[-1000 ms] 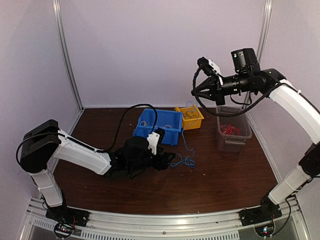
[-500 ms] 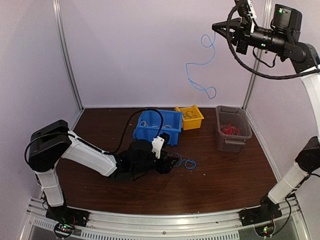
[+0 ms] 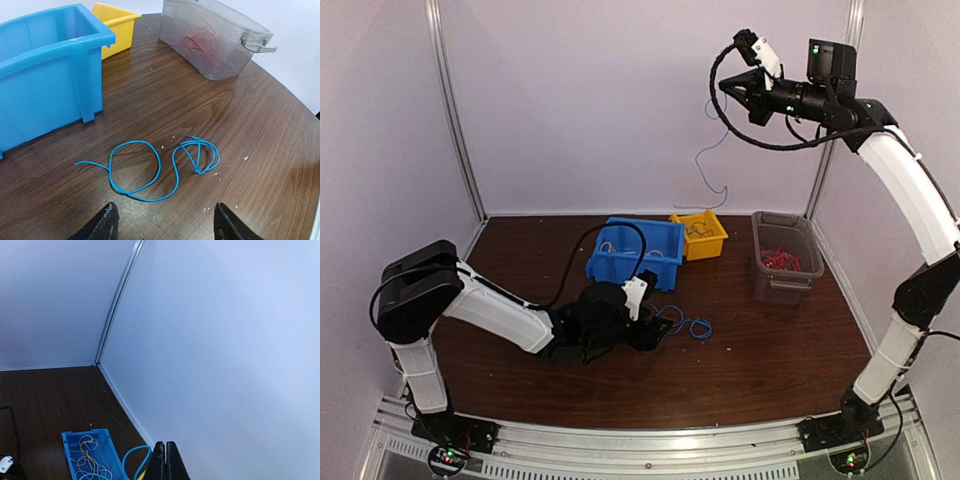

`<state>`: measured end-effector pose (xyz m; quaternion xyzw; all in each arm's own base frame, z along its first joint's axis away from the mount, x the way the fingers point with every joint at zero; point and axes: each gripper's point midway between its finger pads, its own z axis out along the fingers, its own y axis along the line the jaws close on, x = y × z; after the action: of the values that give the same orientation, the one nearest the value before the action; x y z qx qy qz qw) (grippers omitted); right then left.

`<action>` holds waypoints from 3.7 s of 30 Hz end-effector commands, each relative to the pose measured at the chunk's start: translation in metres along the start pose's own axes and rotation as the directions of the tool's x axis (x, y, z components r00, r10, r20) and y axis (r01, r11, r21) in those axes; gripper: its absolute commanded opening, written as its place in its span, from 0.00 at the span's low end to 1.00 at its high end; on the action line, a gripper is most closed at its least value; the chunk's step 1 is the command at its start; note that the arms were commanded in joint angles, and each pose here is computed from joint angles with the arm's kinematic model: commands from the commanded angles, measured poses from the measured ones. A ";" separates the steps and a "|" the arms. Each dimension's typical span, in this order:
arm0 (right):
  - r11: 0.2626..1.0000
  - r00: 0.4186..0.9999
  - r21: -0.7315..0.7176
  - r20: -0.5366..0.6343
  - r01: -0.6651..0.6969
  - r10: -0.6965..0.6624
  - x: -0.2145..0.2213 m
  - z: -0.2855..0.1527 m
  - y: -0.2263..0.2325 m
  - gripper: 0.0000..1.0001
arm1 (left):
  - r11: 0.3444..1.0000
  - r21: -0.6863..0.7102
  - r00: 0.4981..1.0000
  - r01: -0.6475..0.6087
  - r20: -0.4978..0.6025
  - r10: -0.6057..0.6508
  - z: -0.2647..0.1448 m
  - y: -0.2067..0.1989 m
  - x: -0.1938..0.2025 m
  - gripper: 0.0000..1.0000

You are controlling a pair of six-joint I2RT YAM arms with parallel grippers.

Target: Untangle the cables

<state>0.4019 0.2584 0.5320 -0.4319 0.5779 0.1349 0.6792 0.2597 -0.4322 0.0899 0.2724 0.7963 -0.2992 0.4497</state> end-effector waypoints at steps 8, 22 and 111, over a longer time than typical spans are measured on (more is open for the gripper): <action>0.974 0.994 0.213 -0.060 -0.074 0.089 0.088 0.043 -0.075 0.00 | 0.999 0.009 0.998 0.049 0.046 -0.049 -0.022 -0.006 -0.015 0.65; 0.953 0.927 0.156 -0.238 -0.258 0.290 0.225 0.093 -0.067 0.00 | 0.999 0.003 0.998 0.047 0.030 -0.047 -0.027 -0.004 -0.005 0.65; 0.717 0.714 -0.545 -0.693 -0.434 -0.095 0.414 -0.015 0.282 0.24 | 0.962 -0.201 0.982 0.187 0.026 -0.186 -0.052 0.038 0.010 0.67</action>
<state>0.3156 0.2754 0.0328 -0.6059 0.7376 0.2325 0.1864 0.2522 -0.3704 0.0941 0.1570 0.8449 -0.2574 0.4418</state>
